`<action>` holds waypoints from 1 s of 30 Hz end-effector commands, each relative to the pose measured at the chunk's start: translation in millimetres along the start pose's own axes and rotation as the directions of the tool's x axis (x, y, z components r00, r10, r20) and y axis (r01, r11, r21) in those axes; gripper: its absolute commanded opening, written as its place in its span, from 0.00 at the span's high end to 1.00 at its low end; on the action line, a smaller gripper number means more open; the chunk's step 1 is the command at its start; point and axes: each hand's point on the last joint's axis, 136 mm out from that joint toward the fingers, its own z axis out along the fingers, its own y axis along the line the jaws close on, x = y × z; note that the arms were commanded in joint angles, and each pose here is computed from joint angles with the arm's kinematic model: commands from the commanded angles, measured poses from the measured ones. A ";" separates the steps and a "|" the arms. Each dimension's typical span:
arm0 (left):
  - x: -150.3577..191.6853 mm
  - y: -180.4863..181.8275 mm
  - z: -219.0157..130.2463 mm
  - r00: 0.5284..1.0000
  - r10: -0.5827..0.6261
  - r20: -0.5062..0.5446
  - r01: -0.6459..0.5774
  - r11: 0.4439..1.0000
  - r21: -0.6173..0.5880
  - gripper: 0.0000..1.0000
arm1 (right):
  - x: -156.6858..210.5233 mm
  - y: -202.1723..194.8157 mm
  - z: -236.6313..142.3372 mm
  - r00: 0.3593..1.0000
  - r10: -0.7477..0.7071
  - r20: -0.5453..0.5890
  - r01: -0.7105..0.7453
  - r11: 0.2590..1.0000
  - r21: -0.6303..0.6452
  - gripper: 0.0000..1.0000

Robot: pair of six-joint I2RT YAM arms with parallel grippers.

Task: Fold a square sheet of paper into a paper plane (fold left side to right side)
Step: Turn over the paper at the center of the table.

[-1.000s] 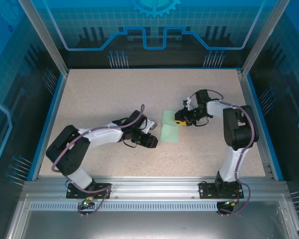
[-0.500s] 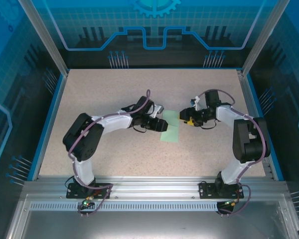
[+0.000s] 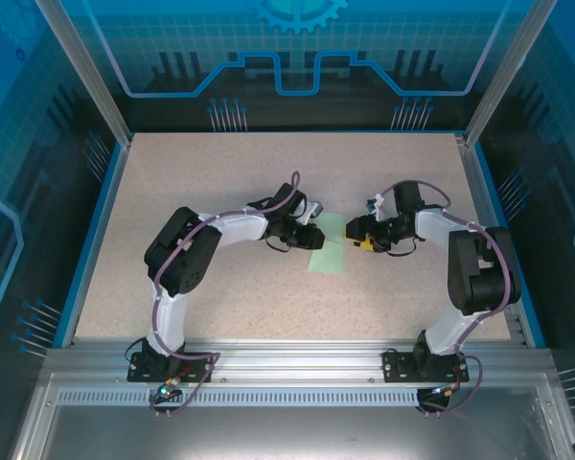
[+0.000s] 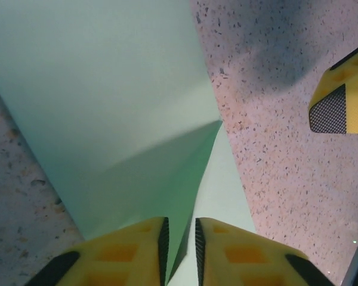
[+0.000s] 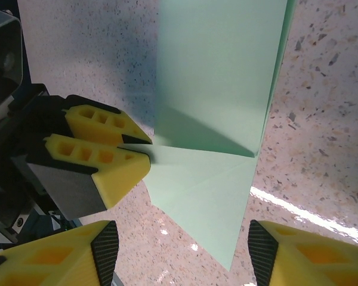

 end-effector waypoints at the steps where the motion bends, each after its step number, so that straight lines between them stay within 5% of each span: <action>1: -4.0 2.7 -7.2 1.000 0.007 0.004 -0.007 0.999 -0.032 0.83 | -0.6 6.8 -1.5 1.000 -0.012 0.005 0.012 0.999 -0.038 0.37; 19: -0.8 5.9 -25.1 0.999 0.007 0.047 -0.004 0.998 -0.060 0.87 | -1.9 23.4 52.5 0.994 -0.025 -0.110 0.017 0.997 -0.073 0.37; 25: -2.6 7.7 -29.8 0.998 0.002 0.060 0.002 0.998 -0.066 0.84 | 0.6 22.0 64.5 0.991 -0.014 -0.136 0.006 0.998 -0.061 0.62; 30: -10.5 6.6 -54.6 0.993 -0.002 0.120 0.010 0.998 -0.066 0.55 | -6.6 28.4 53.3 0.994 -0.039 -0.101 0.032 0.997 -0.068 0.94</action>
